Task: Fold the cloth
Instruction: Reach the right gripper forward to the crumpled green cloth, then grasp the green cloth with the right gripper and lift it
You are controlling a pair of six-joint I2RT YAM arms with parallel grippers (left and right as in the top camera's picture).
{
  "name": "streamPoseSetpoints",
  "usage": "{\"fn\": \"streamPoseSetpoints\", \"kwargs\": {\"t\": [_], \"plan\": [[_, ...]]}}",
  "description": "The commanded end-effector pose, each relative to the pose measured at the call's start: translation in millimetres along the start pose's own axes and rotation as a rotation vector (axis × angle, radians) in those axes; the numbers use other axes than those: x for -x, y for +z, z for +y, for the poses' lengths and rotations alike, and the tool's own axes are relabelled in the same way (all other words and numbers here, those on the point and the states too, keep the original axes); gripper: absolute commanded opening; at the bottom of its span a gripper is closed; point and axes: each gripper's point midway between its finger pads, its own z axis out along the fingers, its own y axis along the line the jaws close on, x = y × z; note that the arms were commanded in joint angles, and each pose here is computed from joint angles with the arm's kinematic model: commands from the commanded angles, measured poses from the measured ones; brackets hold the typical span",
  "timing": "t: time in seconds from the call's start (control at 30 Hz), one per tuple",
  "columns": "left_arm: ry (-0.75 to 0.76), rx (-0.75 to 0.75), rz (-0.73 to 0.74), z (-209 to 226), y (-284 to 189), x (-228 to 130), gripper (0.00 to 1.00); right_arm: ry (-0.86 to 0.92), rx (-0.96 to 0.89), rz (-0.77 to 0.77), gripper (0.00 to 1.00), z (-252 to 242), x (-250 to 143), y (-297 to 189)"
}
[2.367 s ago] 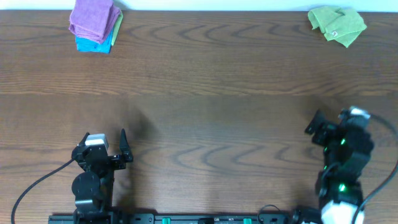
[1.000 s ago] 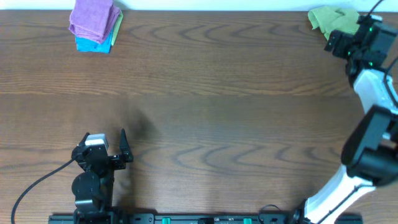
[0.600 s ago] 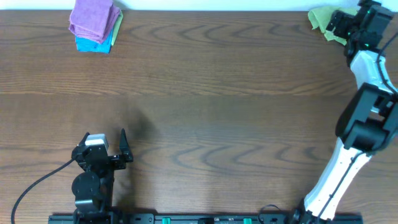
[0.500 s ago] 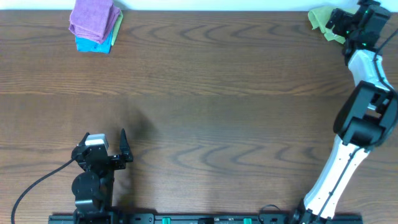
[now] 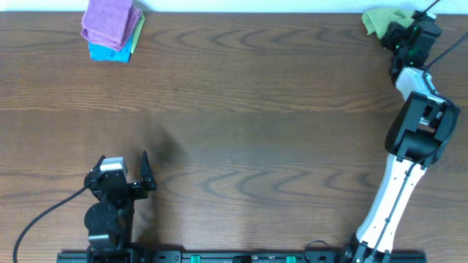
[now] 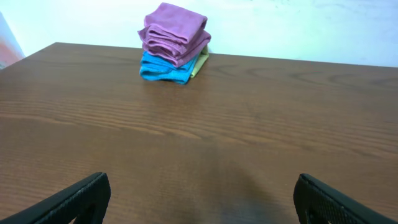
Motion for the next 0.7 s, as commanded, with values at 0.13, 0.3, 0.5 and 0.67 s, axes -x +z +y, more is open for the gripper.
{"fn": "streamPoseSetpoints", "kwargs": {"t": [0.13, 0.3, 0.5, 0.67], "plan": [[0.009, 0.015, 0.030, 3, 3, -14, 0.95, 0.010, 0.006, -0.016, 0.01, 8, 6, 2], [0.009, 0.015, 0.030, 3, 3, -14, 0.96, 0.064, 0.090, 0.006, 0.01, 24, 4, 1], [0.009, 0.015, 0.030, 3, 3, -14, 0.95, 0.061, 0.280, 0.077, 0.01, 71, 6, -12], [0.009, 0.015, 0.030, 3, 3, -14, 0.95, -0.018, 0.292, 0.175, 0.01, 99, 18, -40]]}}
